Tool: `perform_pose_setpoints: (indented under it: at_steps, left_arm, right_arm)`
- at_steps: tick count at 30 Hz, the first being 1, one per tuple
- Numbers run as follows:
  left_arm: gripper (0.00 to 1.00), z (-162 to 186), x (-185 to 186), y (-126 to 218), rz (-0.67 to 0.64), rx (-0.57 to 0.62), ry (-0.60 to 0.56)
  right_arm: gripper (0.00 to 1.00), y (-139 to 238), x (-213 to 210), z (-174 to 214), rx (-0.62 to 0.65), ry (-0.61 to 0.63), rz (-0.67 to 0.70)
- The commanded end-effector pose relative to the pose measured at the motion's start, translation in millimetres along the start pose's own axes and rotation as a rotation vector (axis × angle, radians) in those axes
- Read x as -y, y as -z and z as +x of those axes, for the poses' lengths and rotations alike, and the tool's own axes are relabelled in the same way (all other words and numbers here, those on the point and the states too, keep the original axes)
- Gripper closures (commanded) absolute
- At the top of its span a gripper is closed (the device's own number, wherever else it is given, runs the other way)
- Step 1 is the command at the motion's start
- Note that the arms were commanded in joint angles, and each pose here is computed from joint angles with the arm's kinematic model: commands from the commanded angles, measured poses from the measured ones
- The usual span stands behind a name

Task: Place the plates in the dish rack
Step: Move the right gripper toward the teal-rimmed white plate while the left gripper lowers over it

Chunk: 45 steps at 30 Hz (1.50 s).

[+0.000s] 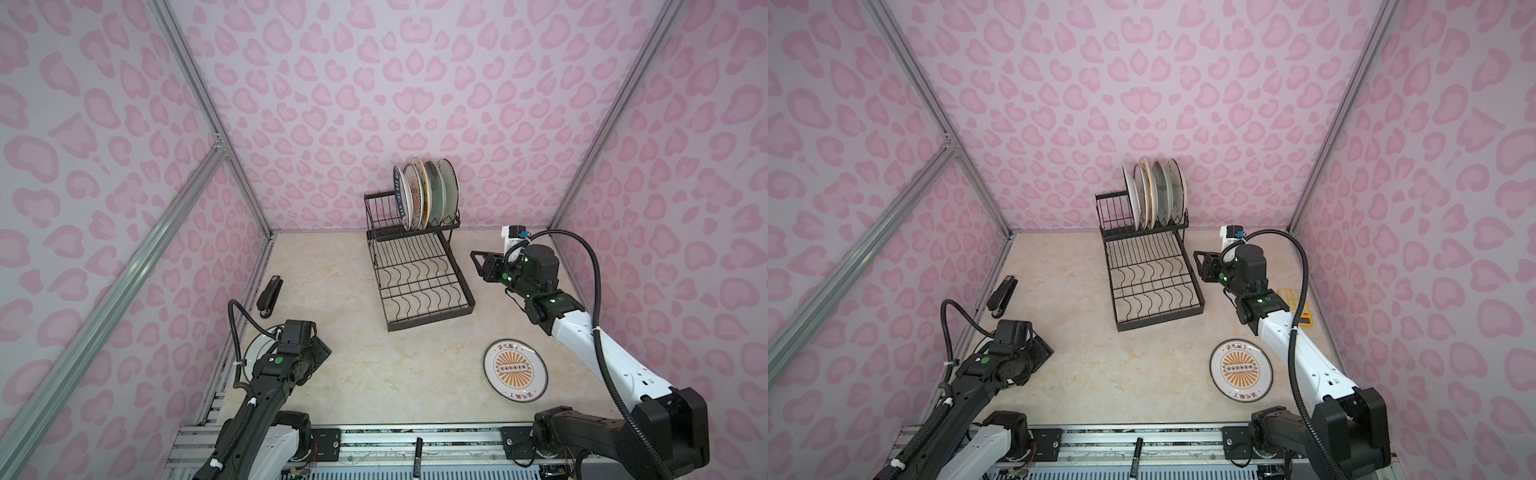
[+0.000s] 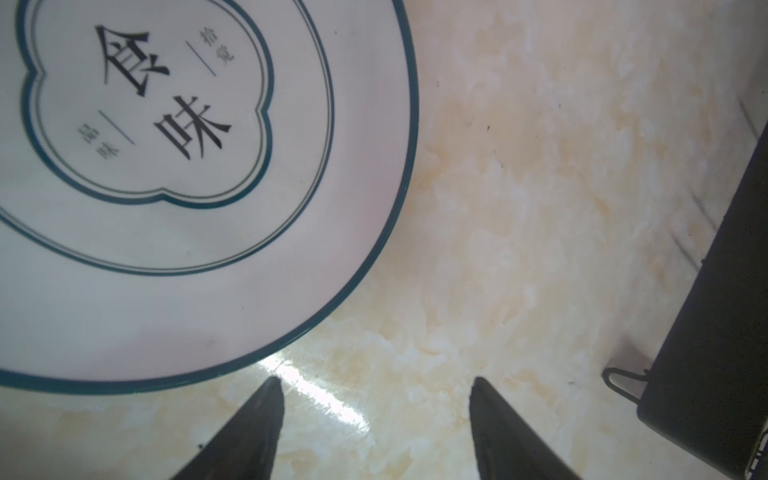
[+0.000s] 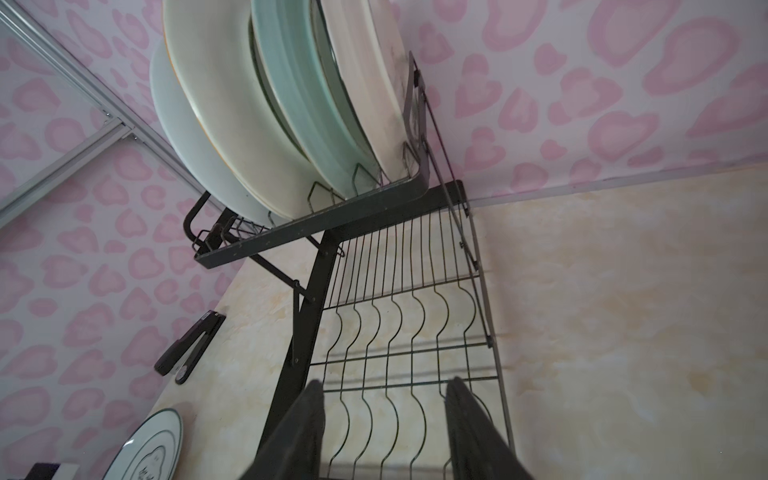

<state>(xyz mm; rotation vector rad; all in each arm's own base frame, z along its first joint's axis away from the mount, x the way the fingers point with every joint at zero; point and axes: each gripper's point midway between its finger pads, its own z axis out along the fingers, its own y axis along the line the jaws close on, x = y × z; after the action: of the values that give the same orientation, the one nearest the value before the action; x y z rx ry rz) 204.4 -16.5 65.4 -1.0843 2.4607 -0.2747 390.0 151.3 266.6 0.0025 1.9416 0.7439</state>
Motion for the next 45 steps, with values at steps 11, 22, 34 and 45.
perform_pose_setpoints:
  at_steps: [11,22,34,45]
  left_arm:
    - [0.27,-33,6,12,0.043,0.034,0.012]
    - [0.27,-38,-13,7,-0.061,-0.031,-0.037]
    - [0.28,-30,-6,-23,-0.03,-0.108,-0.059]
    - [0.29,-50,8,-37,-0.051,-0.123,-0.139]
  right_arm:
    - [0.52,-45,-143,123,-0.21,-0.184,-0.334]
    - [0.53,-70,-216,188,-0.36,-0.214,-0.463]
    - [0.53,-70,-212,191,-0.361,-0.18,-0.439]
    - [0.53,-71,-206,193,-0.367,-0.182,-0.425]
